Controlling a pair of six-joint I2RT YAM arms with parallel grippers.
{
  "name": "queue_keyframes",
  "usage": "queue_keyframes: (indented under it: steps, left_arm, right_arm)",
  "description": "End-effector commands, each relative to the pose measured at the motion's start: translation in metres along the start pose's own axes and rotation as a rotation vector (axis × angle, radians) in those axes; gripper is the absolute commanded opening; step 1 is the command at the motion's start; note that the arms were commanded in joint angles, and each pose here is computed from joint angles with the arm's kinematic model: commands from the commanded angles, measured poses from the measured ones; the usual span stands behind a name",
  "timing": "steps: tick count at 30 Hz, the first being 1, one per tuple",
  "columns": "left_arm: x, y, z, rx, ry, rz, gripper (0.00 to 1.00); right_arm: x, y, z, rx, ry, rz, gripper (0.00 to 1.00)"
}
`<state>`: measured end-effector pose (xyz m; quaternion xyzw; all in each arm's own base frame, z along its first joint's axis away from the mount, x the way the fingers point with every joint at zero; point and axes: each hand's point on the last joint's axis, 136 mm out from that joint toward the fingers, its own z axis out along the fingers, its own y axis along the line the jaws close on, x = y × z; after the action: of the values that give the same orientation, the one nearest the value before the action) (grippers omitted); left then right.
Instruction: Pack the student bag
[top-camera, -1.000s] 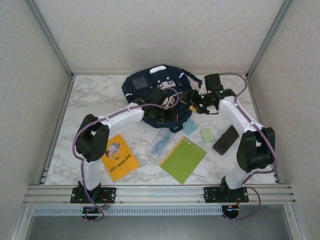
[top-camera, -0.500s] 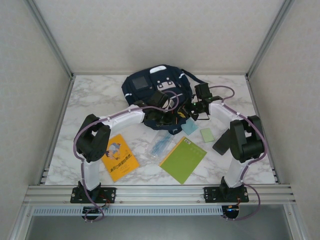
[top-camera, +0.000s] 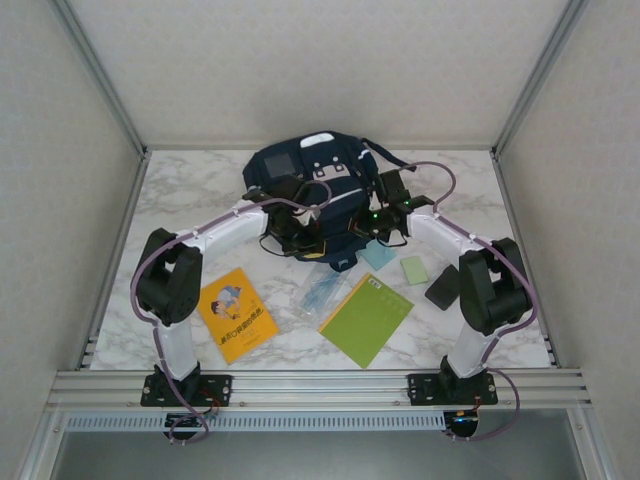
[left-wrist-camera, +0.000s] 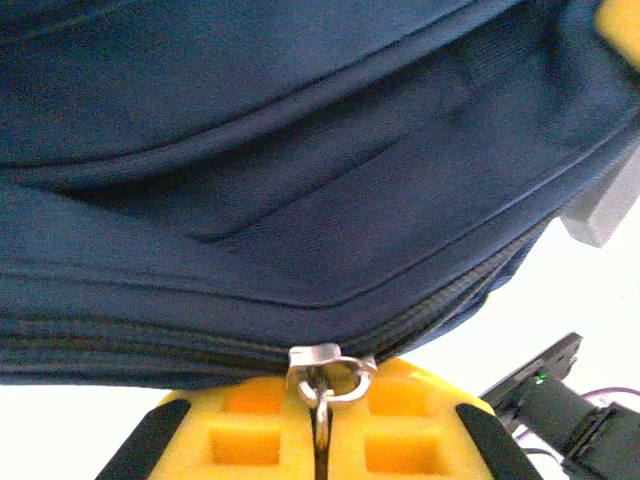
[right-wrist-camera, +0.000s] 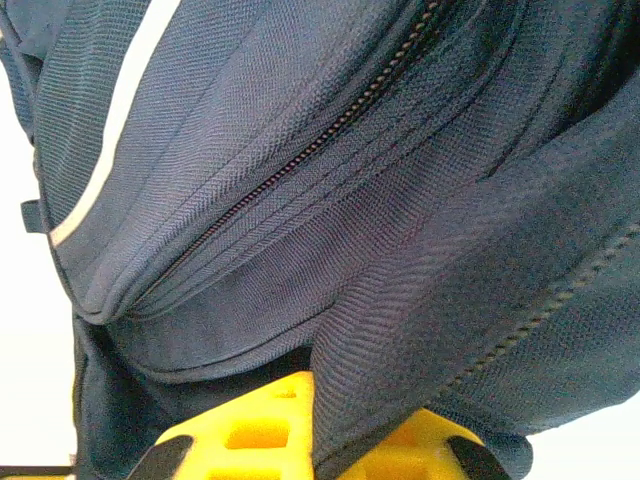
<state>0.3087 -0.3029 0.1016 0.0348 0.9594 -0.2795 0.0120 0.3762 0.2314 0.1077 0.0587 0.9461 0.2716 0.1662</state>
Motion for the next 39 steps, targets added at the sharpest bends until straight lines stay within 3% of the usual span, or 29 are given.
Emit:
queue_keyframes:
  steps: [1,7,12,17,19,20,22,25,27,31,39]
  left_arm:
    - [0.017,0.048,-0.039,-0.136,0.059,-0.07,0.0]
    - [0.008,0.095,-0.067,-0.249,0.056,-0.073,0.0]
    - [-0.021,0.115,-0.062,-0.325,-0.019,-0.009,0.0]
    - [-0.053,0.106,-0.054,-0.282,-0.135,0.101,0.0]
    - [-0.055,0.083,-0.051,-0.182,-0.151,0.103,0.0]
    - [-0.055,0.071,-0.05,-0.154,-0.159,0.111,0.0]
    - [-0.051,0.042,-0.049,-0.114,-0.172,0.144,0.0]
    - [-0.047,-0.004,-0.048,-0.029,-0.223,0.181,0.0]
    - [-0.044,-0.029,-0.045,0.021,-0.244,0.21,0.0]
    - [-0.044,-0.058,-0.037,0.094,-0.267,0.219,0.0]
    - [-0.047,-0.069,-0.029,0.123,-0.288,0.212,0.0]
  right_arm:
    - [-0.02,-0.043,-0.011,0.196,-0.108,-0.07,0.0]
    - [-0.032,-0.039,-0.021,0.222,-0.138,-0.133,0.0]
    - [-0.035,-0.02,-0.023,0.138,-0.131,-0.154,0.0]
    - [-0.037,-0.01,-0.028,0.102,-0.12,-0.175,0.0]
    - [-0.039,-0.009,-0.03,0.099,-0.105,-0.15,0.0]
    - [-0.039,-0.006,-0.032,0.091,-0.092,-0.127,0.08]
    - [-0.039,0.007,-0.04,0.052,-0.069,-0.06,0.38]
    - [-0.037,0.02,-0.058,0.004,-0.075,0.027,0.58]
    - [-0.033,0.024,-0.071,-0.012,-0.083,0.076,0.65]
    - [-0.01,0.028,-0.079,-0.092,-0.048,0.193,0.68]
    - [0.024,0.02,-0.068,-0.192,-0.011,0.395,0.7]
